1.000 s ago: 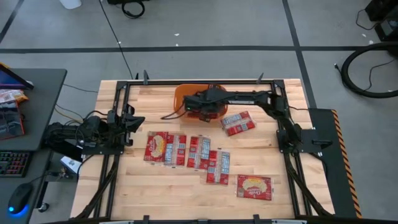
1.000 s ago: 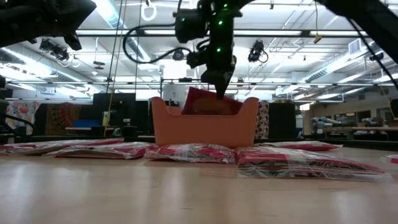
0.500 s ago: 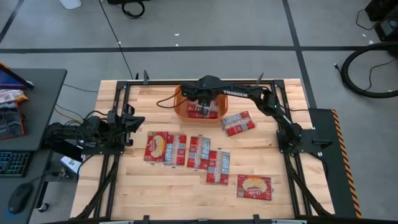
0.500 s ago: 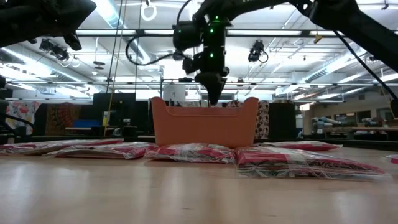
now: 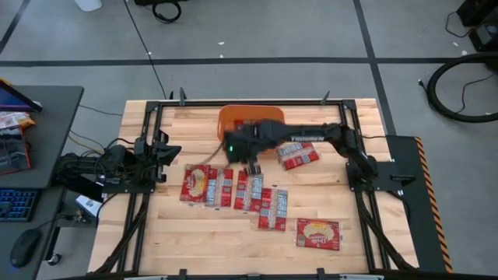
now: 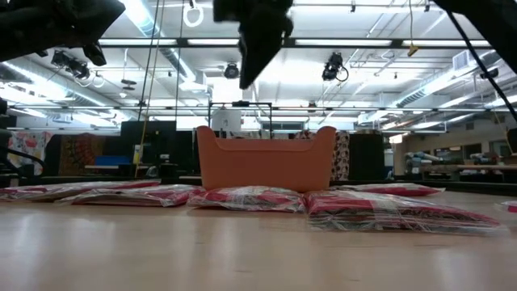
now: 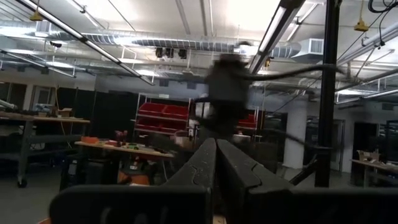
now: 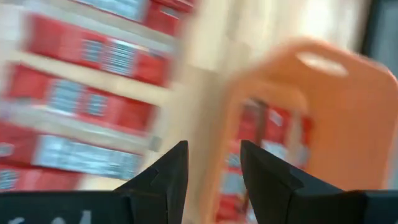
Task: Sort popcorn bags into baskets
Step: Put the red popcorn bag into the orange bin
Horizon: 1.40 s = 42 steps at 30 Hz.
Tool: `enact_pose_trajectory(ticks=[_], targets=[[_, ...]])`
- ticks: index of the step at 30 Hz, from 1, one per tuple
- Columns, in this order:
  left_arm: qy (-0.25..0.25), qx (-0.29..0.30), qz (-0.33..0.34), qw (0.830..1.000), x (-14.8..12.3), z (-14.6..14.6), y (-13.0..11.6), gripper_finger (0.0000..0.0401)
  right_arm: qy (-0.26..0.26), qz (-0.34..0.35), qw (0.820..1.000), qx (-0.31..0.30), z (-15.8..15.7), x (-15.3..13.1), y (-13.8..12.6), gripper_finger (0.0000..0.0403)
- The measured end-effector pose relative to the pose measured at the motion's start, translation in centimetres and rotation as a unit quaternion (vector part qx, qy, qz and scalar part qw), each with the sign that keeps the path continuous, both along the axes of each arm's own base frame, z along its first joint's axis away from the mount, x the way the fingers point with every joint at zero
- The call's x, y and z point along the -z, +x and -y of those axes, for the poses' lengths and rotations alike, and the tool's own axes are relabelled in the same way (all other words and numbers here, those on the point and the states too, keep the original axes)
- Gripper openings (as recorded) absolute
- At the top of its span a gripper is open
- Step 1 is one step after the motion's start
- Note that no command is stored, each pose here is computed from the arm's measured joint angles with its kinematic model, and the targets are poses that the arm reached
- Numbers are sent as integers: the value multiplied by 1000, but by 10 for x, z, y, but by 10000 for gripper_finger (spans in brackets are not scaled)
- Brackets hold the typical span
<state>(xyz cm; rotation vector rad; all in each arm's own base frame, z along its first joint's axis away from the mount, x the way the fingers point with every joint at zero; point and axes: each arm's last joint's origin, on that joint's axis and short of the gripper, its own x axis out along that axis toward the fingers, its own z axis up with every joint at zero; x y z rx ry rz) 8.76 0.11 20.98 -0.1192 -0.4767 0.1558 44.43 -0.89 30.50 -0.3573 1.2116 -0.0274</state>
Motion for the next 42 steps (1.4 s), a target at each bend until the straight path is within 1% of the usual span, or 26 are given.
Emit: enact_pose_trajectory(ticks=[3, 6, 9, 14, 18, 21, 23, 25, 28, 32, 34, 38, 42], targets=[[-10, 5, 0, 1000, 0, 0, 0, 18, 15, -2, 998, -63, -33, 7, 2, 150], [-24, 12, -1, 1000, 1, 0, 1, 18, 21, -30, 993, -114, -65, 21, -2, 150], [-35, 18, -2, 999, 2, 0, 1, 18, 8, -62, 985, -160, -95, 38, -10, 150], [-42, 21, -3, 999, 2, 0, 1, 18, -6, -106, 975, -197, -129, 58, -25, 150], [-42, 21, -3, 999, 2, 0, 1, 18, -9, -151, 970, -190, -139, 73, -37, 150], [-42, 21, -2, 999, 2, 0, 1, 18, -40, -216, 963, -157, -136, 89, -52, 150], [-42, 21, -3, 999, 2, 0, 1, 18, -54, -242, 959, -136, -132, 99, -62, 150], [-42, 21, -2, 999, 2, 0, 1, 18, -52, -250, 960, -118, -123, 103, -76, 150], [-42, 23, -2, 999, 2, 0, 1, 18, -47, -215, 971, -94, -108, 99, -97, 150], [-41, 22, -2, 999, 2, 0, 1, 18, -89, -176, 979, -52, -87, 97, -131, 150], [-41, 22, -3, 999, 2, 0, 1, 18, -105, -166, 980, -25, -77, 98, -150, 150], [-41, 22, -2, 999, 2, 0, 1, 18, -118, -158, 980, 23, -61, 108, -181, 150], [-41, 22, -2, 999, 2, 0, 1, 18, -120, -136, 983, 36, -51, 121, -201, 151]])
